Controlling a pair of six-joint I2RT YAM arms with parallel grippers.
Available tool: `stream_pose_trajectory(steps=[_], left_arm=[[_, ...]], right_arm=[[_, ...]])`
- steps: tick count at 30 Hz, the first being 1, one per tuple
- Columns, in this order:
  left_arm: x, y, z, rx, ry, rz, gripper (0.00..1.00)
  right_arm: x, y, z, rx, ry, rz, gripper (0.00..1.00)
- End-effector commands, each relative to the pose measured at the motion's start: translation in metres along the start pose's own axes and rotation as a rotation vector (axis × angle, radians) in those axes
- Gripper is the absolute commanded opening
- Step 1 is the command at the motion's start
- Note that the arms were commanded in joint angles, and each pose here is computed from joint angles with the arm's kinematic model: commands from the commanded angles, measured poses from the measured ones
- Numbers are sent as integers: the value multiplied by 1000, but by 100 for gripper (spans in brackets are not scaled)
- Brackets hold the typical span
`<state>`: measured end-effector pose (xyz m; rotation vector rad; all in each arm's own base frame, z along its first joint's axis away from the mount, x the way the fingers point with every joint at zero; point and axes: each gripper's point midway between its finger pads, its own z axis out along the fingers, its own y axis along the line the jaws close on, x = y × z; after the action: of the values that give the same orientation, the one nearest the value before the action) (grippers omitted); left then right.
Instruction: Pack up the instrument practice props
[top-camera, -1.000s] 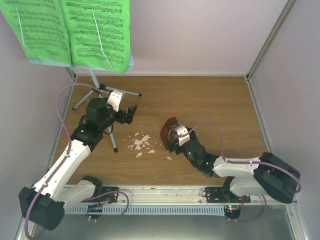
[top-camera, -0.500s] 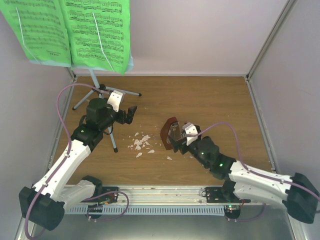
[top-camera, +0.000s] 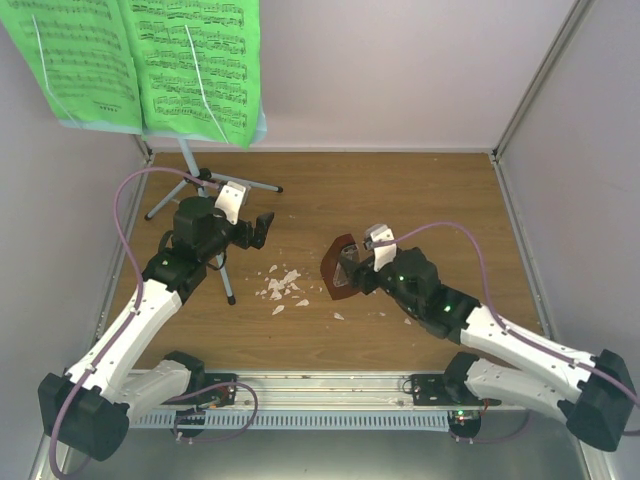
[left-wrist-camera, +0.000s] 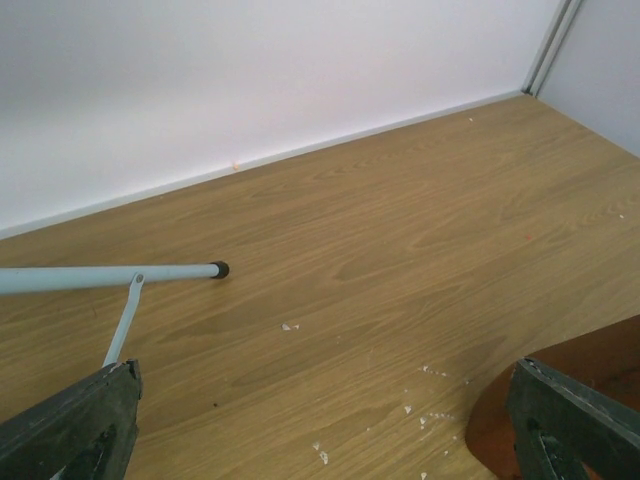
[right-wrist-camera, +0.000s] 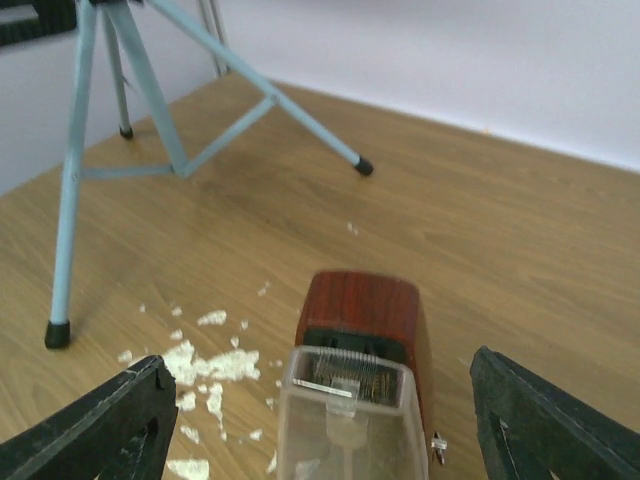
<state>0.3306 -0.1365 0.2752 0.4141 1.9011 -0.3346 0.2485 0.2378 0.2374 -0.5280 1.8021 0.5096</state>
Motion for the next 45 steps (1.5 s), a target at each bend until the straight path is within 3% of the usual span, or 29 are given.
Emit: stream_pose_trajectory(steps=[1, 27, 45], left_arm=[[-12, -2, -2, 5, -55, 17, 99], [-14, -3, -4, 8, -60, 18, 99], [-12, -3, -3, 7, -55, 19, 99]], right_arm=[[16, 1, 7, -2, 87, -8, 81], [34, -12, 31, 60, 102, -41, 52], [55, -10, 31, 37, 135, -35, 46]])
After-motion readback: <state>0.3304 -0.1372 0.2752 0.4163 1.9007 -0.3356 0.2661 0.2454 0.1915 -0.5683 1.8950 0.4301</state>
